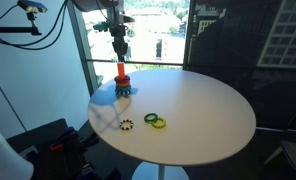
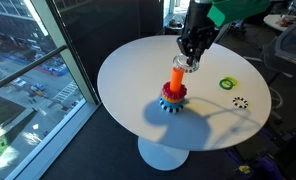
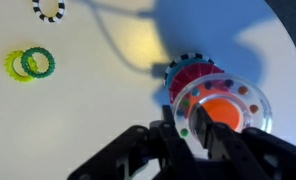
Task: Put the clear ring onto the ring toss
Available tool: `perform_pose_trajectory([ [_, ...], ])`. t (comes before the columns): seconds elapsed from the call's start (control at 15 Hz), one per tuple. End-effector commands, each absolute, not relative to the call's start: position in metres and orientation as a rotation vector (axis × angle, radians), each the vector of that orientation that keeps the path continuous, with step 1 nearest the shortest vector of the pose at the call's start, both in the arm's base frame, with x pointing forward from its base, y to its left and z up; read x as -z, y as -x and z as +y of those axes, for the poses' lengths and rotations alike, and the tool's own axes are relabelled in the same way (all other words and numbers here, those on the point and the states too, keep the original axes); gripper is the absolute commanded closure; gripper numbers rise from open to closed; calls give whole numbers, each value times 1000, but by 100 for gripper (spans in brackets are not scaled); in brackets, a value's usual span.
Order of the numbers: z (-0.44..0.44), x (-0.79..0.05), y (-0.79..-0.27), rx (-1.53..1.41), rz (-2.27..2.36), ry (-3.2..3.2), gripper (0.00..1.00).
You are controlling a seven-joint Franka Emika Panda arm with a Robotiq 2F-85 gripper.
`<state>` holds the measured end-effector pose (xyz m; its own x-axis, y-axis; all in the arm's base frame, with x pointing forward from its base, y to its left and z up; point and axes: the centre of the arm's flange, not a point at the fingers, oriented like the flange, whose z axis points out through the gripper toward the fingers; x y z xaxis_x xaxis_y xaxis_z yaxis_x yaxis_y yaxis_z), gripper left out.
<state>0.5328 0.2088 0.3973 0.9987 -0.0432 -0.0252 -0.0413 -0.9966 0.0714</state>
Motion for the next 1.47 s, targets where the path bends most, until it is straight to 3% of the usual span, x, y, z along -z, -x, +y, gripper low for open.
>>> perform_pose_trajectory([
  [0.0, 217, -400, -545, 22, -62, -3042, 91],
  [1.4, 227, -384, -548, 46, -37, -3043, 89],
])
